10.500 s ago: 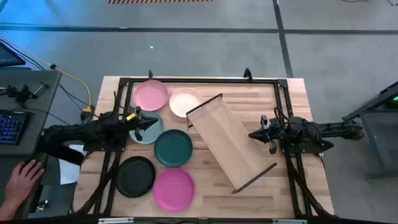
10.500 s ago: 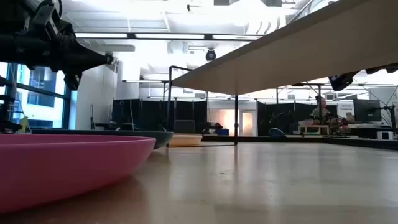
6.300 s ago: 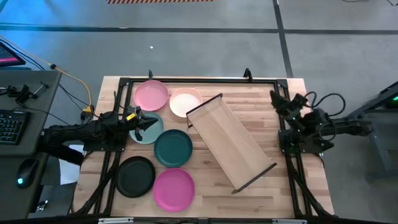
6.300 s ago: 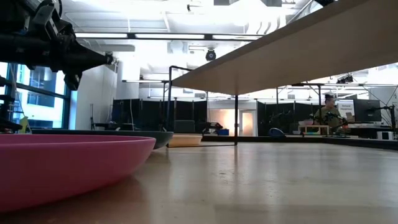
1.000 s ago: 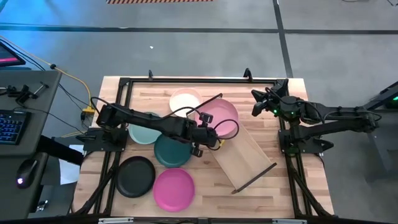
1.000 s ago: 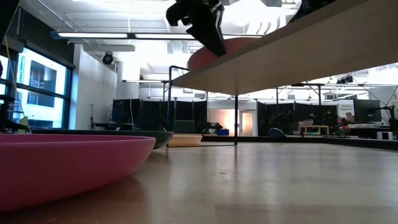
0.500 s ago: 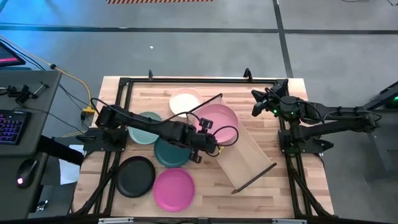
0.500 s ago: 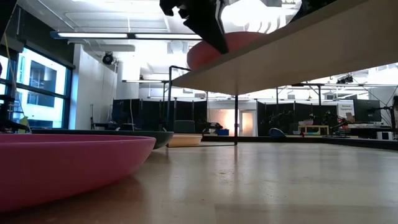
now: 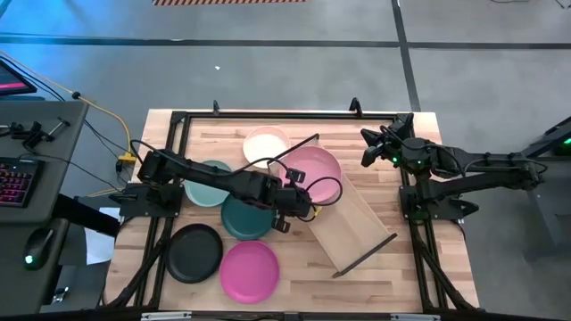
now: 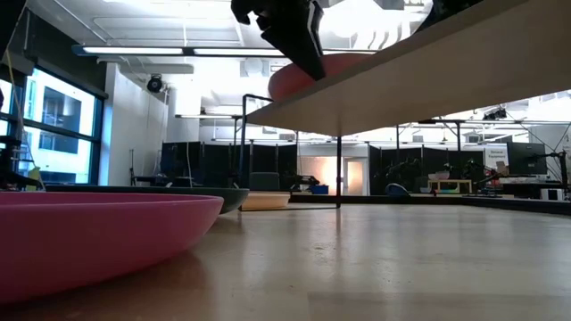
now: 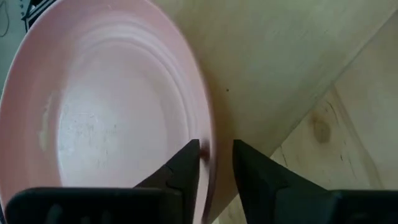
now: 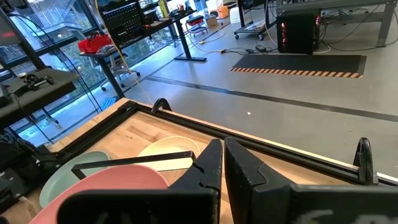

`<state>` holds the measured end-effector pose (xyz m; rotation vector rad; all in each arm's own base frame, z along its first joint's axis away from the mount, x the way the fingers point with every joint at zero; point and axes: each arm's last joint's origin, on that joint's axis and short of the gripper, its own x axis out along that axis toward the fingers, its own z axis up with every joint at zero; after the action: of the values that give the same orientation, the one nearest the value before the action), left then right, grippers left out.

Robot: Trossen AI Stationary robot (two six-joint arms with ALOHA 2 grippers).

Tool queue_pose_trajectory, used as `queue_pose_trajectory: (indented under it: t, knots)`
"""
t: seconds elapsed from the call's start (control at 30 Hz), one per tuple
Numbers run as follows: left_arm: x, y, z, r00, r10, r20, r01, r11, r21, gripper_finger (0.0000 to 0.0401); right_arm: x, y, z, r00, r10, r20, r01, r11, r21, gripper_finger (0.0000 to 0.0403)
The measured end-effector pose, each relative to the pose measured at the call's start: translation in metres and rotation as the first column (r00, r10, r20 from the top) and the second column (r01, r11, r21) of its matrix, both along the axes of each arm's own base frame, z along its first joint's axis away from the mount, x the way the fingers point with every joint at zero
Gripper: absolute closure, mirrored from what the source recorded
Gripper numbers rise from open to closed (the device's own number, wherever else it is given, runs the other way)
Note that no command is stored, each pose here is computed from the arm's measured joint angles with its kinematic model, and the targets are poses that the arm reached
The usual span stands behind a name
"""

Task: Place and stack plates onto a shelf
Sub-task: Adjust the shelf

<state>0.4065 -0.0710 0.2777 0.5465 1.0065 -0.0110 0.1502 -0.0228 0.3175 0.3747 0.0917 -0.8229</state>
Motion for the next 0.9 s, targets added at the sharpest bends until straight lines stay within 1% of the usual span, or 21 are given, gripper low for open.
queue_pose_trajectory:
  t: [0.2, 0.27, 0.4, 0.47, 0.57, 0.6, 0.63, 0.67, 0.73, 0.8, 0.87, 0.9]
  knots:
    - [-0.005, 0.005, 0.010, 0.999, 0.028, 0.023, -0.028, 1.000, -0.013, 0.0274, 0.000, 0.000, 0.000, 1.000, 0.002, 0.003, -0.002, 1.000, 0.000, 0.0402]
    - [-0.005, 0.007, 0.014, 0.998, 0.042, 0.047, -0.041, 0.999, -0.024, 0.0267, 0.000, 0.000, 0.000, 1.000, 0.002, 0.002, -0.002, 1.000, 0.000, 0.0402]
    - [-0.007, 0.014, 0.019, 0.998, 0.056, 0.040, -0.055, 0.998, -0.020, 0.0257, 0.000, 0.000, 0.000, 1.000, 0.002, 0.003, -0.002, 1.000, -0.001, 0.0402]
    - [-0.013, 0.018, 0.028, 0.997, 0.075, 0.010, -0.075, 0.997, -0.005, 0.0254, 0.000, 0.000, 0.000, 1.000, 0.002, 0.004, -0.002, 1.000, -0.001, 0.0402]
    - [-0.018, 0.025, 0.052, 0.990, 0.134, 0.052, -0.132, 0.991, -0.031, 0.0251, 0.000, 0.000, 0.000, 1.000, 0.002, 0.002, -0.002, 1.000, -0.001, 0.0402]
    - [-0.024, 0.029, 0.060, 0.987, 0.154, 0.051, -0.152, 0.987, -0.045, 0.0251, 0.000, 0.000, 0.000, 1.000, 0.002, 0.003, -0.002, 1.000, -0.002, 0.0402]
    - [-0.027, 0.032, 0.069, 0.982, 0.174, 0.076, -0.168, 0.983, -0.077, 0.0251, 0.000, 0.000, 0.000, 1.000, 0.002, 0.002, -0.002, 1.000, -0.002, 0.0402]
    - [-0.031, 0.035, 0.079, 0.974, 0.192, 0.118, -0.177, 0.976, -0.123, 0.0252, 0.000, 0.000, 0.000, 1.000, 0.002, 0.002, -0.002, 1.000, -0.002, 0.0402]
    - [-0.045, 0.045, 0.097, 0.959, 0.236, 0.158, -0.201, 0.957, -0.209, 0.0254, 0.000, 0.000, 0.000, 1.000, 0.002, 0.001, -0.002, 1.000, -0.003, 0.0402]
    - [-0.058, 0.055, 0.114, 0.934, 0.277, 0.226, -0.207, 0.935, -0.289, 0.0256, 0.000, 0.000, 0.000, 1.000, 0.006, -0.012, -0.006, 1.000, -0.014, 0.0402]
    - [-0.075, 0.064, 0.125, 0.910, 0.310, 0.274, -0.215, 0.920, -0.327, 0.0258, 0.000, 0.000, 0.000, 1.000, 0.007, -0.015, -0.007, 1.000, -0.019, 0.0402]
    - [-0.082, 0.067, 0.131, 0.892, 0.321, 0.319, -0.206, 0.915, -0.346, 0.0259, 0.000, 0.000, 0.000, 1.000, 0.007, -0.015, -0.007, 1.000, -0.019, 0.0402]
